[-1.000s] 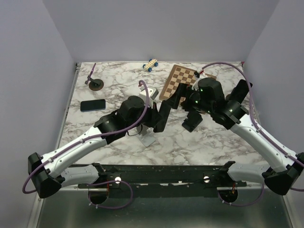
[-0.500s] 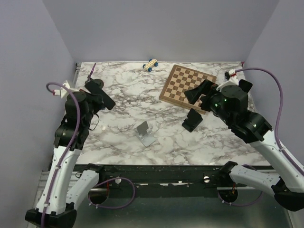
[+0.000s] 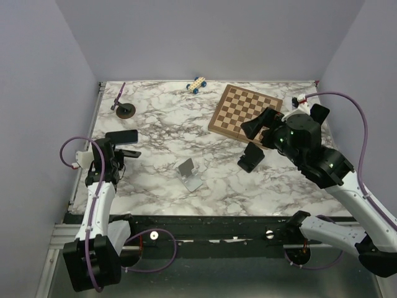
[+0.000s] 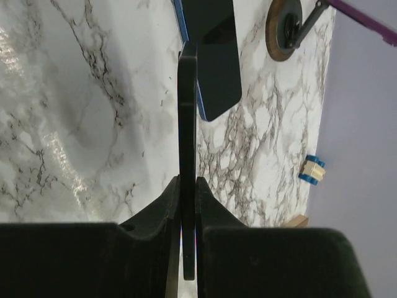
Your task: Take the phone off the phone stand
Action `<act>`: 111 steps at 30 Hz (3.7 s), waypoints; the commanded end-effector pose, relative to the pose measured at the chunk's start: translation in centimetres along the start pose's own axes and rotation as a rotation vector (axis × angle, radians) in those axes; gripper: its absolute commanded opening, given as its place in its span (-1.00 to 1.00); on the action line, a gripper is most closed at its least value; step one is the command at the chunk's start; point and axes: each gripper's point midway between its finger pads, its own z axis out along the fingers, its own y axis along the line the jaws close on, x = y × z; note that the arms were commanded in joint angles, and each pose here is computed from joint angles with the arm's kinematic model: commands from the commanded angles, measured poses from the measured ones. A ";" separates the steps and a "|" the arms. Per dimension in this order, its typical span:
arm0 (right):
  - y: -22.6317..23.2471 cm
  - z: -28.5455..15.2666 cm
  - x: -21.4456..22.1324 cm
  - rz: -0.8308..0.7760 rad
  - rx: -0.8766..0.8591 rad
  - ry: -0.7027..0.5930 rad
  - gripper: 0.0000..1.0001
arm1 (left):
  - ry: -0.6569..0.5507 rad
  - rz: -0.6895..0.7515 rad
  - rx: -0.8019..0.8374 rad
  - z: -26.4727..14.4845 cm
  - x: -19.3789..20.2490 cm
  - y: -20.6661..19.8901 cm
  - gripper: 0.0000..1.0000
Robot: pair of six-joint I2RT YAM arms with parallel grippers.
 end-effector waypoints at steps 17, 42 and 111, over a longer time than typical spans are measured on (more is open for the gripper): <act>-1.5 -1.7 0.0 0.010 0.043 -0.009 1.00 | 0.009 -0.249 0.150 8.4 -1.3 -0.9 -1.00; -1.5 -0.7 0.4 -0.009 0.063 0.011 1.00 | 0.047 -0.209 0.111 11.1 -0.9 0.3 -0.78; -18.9 10.9 -7.9 0.028 0.599 -0.117 1.00 | 0.477 0.759 1.014 -16.4 11.5 -21.0 0.84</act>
